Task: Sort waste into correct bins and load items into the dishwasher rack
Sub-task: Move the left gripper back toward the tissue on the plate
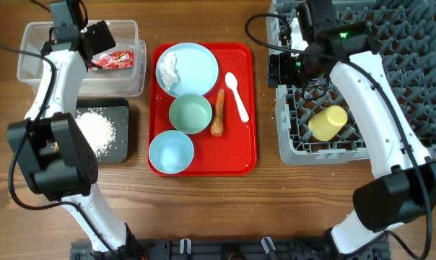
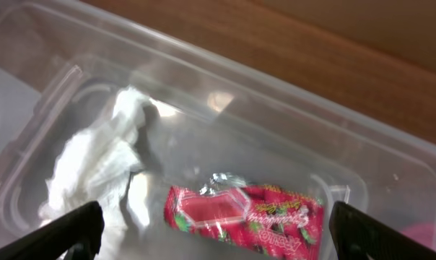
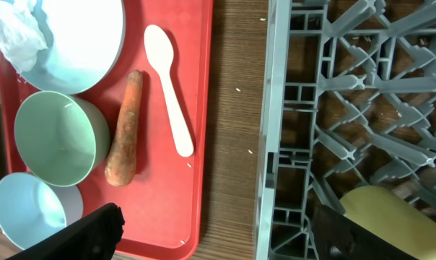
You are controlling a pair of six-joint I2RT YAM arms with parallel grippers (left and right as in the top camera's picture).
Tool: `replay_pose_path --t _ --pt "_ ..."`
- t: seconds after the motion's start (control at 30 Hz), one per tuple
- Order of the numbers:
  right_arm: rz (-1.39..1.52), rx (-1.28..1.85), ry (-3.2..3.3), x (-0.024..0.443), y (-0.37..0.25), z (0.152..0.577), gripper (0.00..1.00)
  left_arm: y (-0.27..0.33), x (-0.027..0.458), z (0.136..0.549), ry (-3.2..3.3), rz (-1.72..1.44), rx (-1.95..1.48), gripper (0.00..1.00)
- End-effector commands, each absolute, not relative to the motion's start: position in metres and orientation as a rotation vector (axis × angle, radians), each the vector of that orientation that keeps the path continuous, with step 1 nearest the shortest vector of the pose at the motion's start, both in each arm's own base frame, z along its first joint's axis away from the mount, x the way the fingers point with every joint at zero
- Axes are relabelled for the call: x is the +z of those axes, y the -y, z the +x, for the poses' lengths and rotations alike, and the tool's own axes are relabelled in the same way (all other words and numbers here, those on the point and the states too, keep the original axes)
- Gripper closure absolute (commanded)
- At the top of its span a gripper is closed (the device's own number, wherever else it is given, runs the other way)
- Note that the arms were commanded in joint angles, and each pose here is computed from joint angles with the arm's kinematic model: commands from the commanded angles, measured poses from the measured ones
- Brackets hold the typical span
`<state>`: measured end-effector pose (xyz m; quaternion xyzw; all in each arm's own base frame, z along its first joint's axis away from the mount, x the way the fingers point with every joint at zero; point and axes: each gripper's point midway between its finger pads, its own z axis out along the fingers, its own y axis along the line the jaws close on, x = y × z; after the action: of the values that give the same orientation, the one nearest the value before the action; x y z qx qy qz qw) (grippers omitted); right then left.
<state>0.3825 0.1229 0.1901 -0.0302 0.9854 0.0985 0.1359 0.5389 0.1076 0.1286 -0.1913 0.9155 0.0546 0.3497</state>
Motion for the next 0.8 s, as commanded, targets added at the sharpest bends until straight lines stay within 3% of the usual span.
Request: replay_pose_path --t 0.0,0.13,0.3,0.53,0.77 --pt "-0.092 0.27 -2.858 0.187 -0.123 0.385 0.14 -0.059 0.19 0.546 -2.325 -0.308 0.031 0.01" --pt "-0.093 0.27 -2.858 0.187 -0.123 0.385 0.13 0.011 0.185 0.534 -2.413 -0.051 -0.087 0.04" --pt "-0.094 0.257 -2.857 0.187 -0.121 0.385 0.13 0.073 0.139 0.514 -2.567 0.11 -0.107 0.02" --pt "-0.093 0.246 -2.864 0.187 -0.12 0.384 0.13 0.079 0.09 0.511 -2.667 -0.059 -0.023 0.04" --pt "-0.092 0.246 -2.863 0.187 -0.12 0.384 0.13 0.102 0.05 0.503 -2.755 0.003 -0.059 0.1"
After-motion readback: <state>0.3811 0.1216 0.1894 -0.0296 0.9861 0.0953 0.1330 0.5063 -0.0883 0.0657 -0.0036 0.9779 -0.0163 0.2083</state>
